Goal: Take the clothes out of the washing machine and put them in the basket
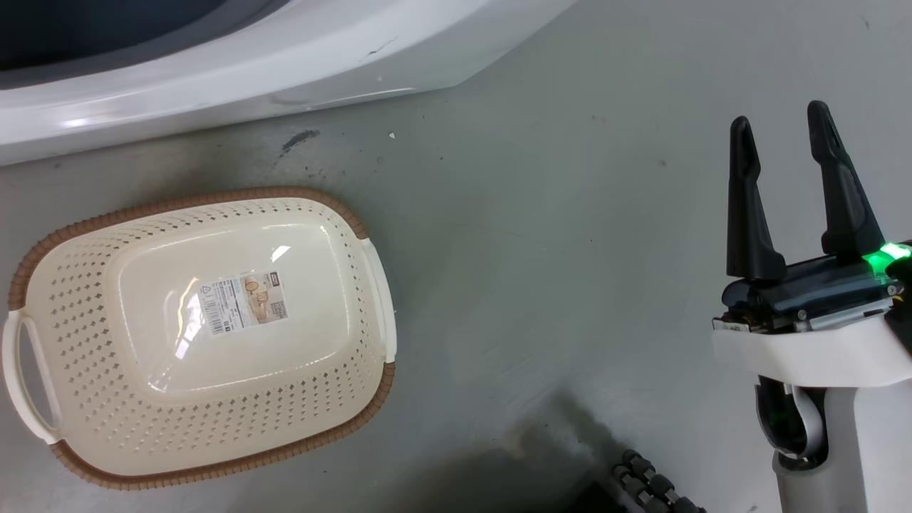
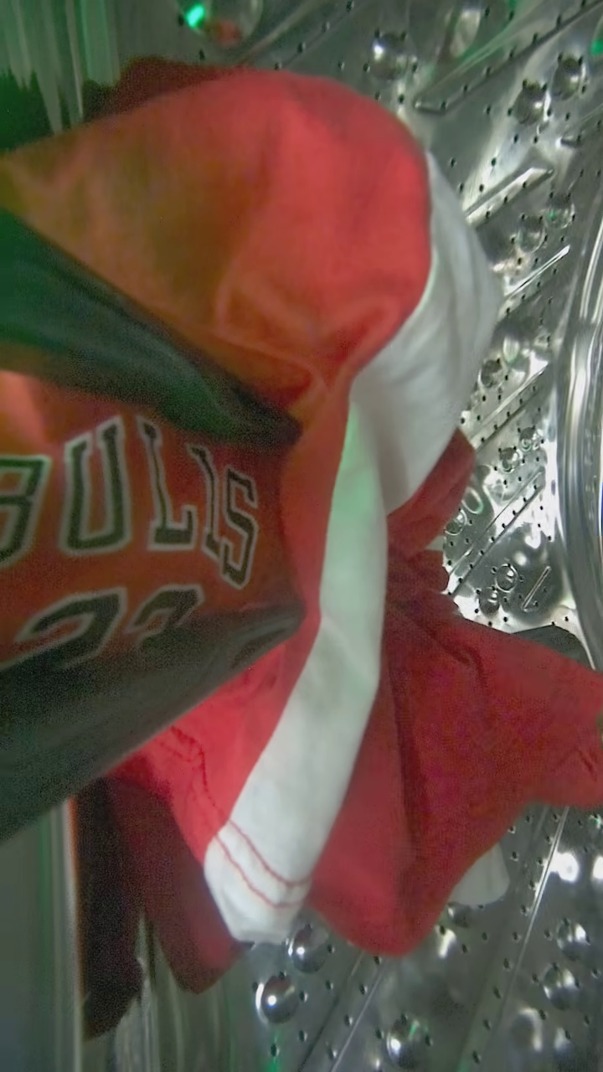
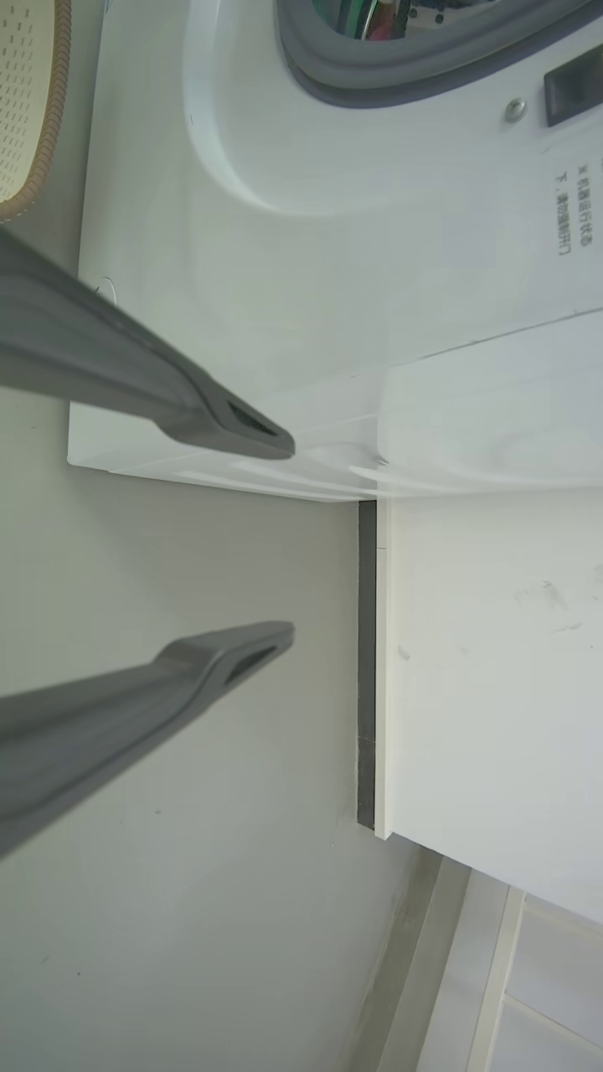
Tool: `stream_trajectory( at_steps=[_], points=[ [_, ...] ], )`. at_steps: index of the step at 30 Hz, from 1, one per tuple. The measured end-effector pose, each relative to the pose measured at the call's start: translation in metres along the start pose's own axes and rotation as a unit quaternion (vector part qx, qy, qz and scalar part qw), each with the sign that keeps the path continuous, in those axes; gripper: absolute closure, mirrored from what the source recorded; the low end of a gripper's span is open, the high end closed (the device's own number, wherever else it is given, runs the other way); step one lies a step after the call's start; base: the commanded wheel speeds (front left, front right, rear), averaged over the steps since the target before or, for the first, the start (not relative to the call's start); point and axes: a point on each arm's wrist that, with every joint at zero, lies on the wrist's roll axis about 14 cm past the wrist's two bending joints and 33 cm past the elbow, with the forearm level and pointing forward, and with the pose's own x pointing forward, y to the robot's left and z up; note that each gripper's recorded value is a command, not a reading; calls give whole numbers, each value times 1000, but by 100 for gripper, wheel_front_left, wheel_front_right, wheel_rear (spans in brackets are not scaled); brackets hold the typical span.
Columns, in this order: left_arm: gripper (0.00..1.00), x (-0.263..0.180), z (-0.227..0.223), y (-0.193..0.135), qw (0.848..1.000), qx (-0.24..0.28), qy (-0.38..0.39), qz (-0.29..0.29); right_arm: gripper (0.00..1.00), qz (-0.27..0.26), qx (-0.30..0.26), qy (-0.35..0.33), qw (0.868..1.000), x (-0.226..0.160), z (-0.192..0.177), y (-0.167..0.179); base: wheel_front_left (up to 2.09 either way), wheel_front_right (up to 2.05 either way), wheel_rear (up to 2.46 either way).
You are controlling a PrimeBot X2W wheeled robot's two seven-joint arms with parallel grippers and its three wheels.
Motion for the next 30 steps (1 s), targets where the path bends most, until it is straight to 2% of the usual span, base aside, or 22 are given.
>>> stream_trajectory(
  at_steps=[12,13,14,30],
  points=[
    [0,9,-19,-11,999,-7,47,-11,0,0,1,2,1000,4,-5,-1,0,0,0],
    [86,9,-20,-12,999,-5,48,-13,0,0,1,2,1000,4,-5,-1,0,0,0],
    [100,9,-19,-11,999,-1,43,-13,0,0,1,2,1000,4,-5,-1,0,0,0],
    [100,-13,21,0,999,8,-53,-7,0,3,4,-24,1000,2,18,2,0,0,0]
  ],
)
